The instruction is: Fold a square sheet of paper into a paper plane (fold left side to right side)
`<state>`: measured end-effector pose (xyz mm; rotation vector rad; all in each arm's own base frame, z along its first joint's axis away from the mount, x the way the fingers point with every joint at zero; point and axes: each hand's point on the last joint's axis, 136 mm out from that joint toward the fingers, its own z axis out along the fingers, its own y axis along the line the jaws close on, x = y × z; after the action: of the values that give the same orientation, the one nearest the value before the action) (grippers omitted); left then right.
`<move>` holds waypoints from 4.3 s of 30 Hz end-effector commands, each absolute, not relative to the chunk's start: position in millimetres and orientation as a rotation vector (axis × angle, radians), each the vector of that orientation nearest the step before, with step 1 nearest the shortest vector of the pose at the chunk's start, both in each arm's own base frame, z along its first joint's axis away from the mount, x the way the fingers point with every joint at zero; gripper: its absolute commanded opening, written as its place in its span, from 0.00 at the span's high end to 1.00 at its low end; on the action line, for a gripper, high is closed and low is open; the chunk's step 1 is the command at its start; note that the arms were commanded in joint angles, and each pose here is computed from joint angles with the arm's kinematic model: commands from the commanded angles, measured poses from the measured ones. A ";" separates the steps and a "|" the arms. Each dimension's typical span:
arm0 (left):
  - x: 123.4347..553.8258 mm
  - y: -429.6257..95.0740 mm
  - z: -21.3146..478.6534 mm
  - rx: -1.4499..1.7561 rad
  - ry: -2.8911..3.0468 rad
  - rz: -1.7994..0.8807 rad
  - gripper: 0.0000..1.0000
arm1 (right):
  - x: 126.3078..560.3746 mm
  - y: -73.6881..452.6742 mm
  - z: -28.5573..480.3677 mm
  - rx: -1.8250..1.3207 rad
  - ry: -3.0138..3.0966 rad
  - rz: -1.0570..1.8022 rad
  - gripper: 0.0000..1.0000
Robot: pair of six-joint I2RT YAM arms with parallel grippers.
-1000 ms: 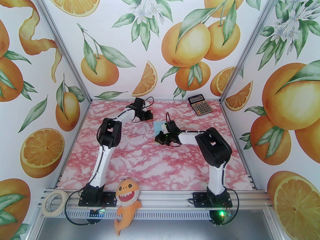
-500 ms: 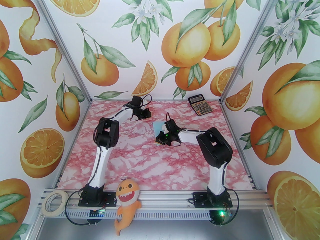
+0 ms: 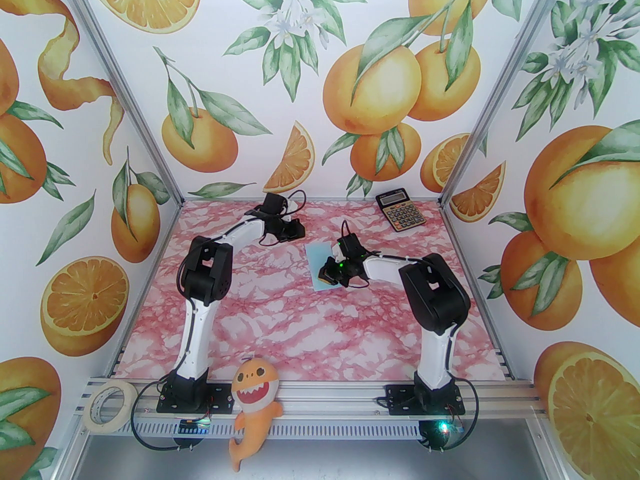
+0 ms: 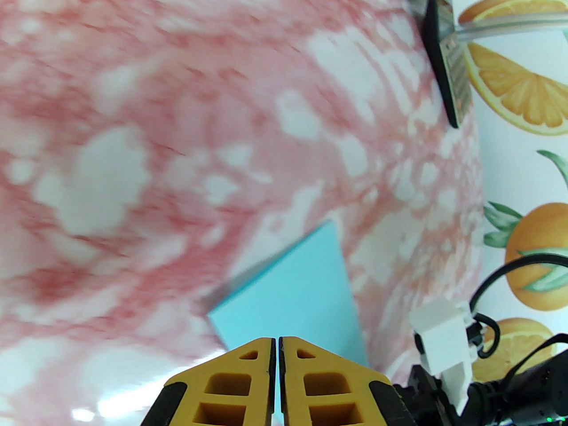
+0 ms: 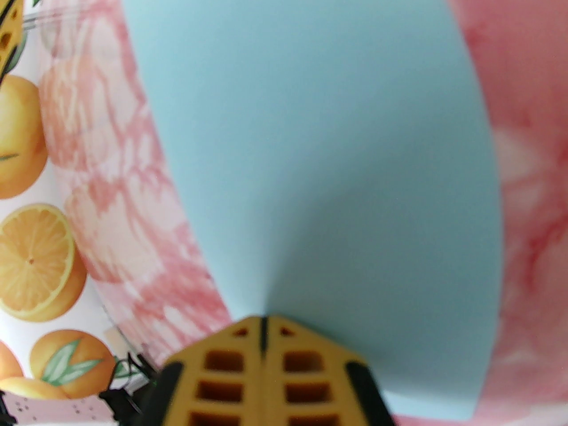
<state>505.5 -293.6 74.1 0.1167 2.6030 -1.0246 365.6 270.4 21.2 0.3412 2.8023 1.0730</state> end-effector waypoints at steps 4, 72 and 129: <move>495.6 -326.2 71.8 0.194 2.584 -1.117 0.90 | 365.0 264.1 8.4 0.347 2.815 1.026 1.00; 388.4 -314.9 8.5 0.253 2.808 -0.962 0.92 | 354.4 202.6 12.6 0.357 2.853 0.895 0.64; 446.9 -308.1 0.4 0.215 2.768 -0.980 0.91 | 357.4 242.6 42.5 0.306 2.798 1.059 0.63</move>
<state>458.7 -308.2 17.6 0.1981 2.7167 -1.0153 352.8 226.0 26.4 0.3348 2.8304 0.9746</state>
